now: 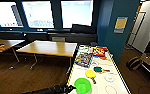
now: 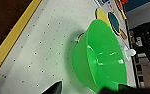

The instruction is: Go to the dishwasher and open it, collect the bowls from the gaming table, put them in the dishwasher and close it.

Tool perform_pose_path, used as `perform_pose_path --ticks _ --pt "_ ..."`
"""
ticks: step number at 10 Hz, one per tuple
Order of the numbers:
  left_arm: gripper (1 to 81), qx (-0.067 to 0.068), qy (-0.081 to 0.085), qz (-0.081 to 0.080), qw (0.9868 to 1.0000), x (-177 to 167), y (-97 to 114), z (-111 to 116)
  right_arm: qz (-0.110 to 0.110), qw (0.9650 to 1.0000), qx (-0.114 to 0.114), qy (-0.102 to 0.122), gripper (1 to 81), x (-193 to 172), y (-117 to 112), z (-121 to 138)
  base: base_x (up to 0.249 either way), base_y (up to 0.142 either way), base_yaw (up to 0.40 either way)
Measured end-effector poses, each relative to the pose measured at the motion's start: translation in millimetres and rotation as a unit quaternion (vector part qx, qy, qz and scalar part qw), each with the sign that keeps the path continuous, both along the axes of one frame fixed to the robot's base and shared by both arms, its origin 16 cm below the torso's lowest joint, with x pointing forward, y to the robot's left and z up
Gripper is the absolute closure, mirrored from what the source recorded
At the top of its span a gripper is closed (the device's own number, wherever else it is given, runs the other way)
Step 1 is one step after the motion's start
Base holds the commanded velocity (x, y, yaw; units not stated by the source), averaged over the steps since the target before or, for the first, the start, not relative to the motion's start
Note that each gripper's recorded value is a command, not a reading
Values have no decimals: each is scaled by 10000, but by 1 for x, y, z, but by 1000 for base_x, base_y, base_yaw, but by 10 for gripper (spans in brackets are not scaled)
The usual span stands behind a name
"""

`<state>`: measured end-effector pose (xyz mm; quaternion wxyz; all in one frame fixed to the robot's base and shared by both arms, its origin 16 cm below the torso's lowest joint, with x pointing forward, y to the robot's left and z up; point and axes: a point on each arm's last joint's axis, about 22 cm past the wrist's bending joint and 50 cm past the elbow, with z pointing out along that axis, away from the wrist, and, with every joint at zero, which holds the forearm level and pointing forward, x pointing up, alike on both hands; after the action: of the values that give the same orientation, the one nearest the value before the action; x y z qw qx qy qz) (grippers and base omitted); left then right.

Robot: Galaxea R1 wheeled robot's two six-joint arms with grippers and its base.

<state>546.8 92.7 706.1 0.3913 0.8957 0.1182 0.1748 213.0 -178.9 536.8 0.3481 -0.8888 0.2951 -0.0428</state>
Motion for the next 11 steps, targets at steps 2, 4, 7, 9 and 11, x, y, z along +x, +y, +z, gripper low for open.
perform_pose_path --ticks 2,4,7,9,11 --pt "10 29 -18 56 10000 2 -2 -3 9 10000 1 -6 811 0 1 0 0 0 0" --pt "10 28 -41 69 10000 5 -11 -4 9 10000 1 -6 811 0 1 0 0 0 0" --pt "10 -32 -74 48 10000 8 -48 -4 10 10000 1 -2 811 0 1 0 0 0 0" --pt "10 -95 -73 -15 9999 6 -77 -3 11 10000 0 -5 811 0 3 -1 0 0 0" --pt "10 -67 -37 23 10000 3 -83 -10 15 10000 18 -3 811 0 6 -2 0 0 0"
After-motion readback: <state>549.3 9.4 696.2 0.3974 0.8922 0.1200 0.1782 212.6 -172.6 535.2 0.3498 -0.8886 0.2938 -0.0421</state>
